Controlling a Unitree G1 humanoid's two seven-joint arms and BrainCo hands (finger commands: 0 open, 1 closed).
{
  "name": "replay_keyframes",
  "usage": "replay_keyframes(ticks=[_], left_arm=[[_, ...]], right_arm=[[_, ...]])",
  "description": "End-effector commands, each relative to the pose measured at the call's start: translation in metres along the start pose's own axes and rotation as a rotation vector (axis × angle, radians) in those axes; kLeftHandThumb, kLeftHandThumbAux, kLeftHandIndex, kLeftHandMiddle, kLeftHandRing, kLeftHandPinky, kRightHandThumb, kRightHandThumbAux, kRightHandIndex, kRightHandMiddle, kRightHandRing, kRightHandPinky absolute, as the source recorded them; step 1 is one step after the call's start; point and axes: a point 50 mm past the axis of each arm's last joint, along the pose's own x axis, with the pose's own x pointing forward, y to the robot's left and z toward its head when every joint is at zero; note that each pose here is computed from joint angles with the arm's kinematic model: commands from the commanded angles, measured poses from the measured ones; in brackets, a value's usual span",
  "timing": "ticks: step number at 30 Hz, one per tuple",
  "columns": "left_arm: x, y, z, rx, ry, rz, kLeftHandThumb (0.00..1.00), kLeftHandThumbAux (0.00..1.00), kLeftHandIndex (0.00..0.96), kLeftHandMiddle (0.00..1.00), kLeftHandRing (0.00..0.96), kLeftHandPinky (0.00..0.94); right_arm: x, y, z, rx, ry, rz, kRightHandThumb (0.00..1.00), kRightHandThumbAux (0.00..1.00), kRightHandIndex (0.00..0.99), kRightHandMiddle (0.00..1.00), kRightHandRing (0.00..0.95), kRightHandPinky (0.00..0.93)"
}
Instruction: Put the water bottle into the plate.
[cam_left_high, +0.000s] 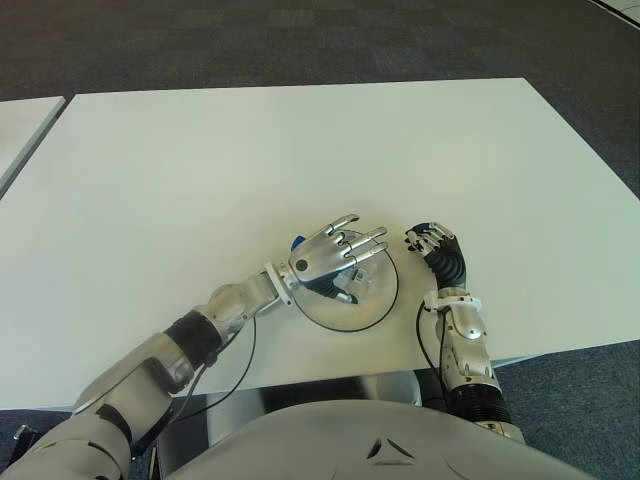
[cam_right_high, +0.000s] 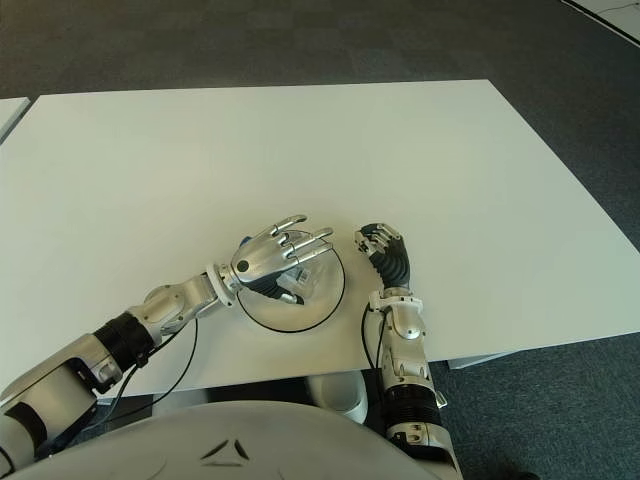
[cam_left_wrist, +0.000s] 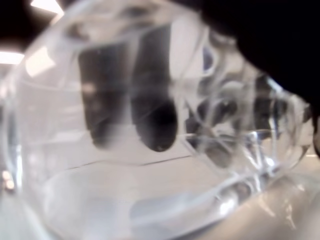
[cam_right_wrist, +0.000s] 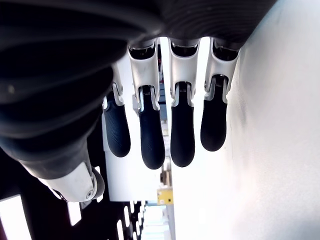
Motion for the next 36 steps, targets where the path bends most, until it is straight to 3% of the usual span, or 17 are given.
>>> replay_keyframes(ticks=[1,3,7,18,25,31,36], left_arm=[[-0.0011,-0.004,-0.0019,0.039,-0.012,0.018,0.663,0.673,0.367,0.215,0.142,0.148],[-0.0008,-0.0046,-0.0028,0.051,-0.012,0.03,0.734,0.677,0.39,0.327,0.202,0.151],[0.0,-0.0048,-0.005,0.075,-0.017,0.049,0.82,0.672,0.411,0.441,0.298,0.207],[0.0019,-0.002,-0.0085,0.085,-0.007,0.016,0.848,0.666,0.488,0.44,0.36,0.306],[0.0021,-0.0018,-0.0091,0.064,0.022,0.011,0.842,0.667,0.452,0.46,0.215,0.049],[0.0021,0.0003,-0.0088,0.025,0.042,-0.008,0.84,0.667,0.451,0.461,0.14,0.005],[0.0023,0.0019,-0.009,0.013,0.035,-0.039,0.735,0.692,0.441,0.208,0.032,0.0]], right_arm=[[-0.0099,-0.0019,-0.0175,0.019,0.098,-0.014,0.712,0.725,0.429,0.493,0.482,0.502],[-0.01,-0.0019,-0.0176,0.022,0.099,-0.016,0.712,0.725,0.428,0.493,0.483,0.507],[-0.0101,-0.0014,-0.0172,0.024,0.098,-0.017,0.712,0.725,0.428,0.493,0.486,0.513],[-0.01,-0.0015,-0.0171,0.024,0.098,-0.011,0.711,0.725,0.429,0.493,0.486,0.509],[-0.0099,-0.0015,-0.0172,0.025,0.098,-0.01,0.711,0.725,0.429,0.494,0.485,0.507],[-0.0101,-0.0016,-0.017,0.026,0.097,-0.011,0.711,0.725,0.429,0.493,0.486,0.513],[-0.0098,-0.0014,-0.017,0.029,0.097,-0.01,0.711,0.725,0.429,0.492,0.488,0.521]])
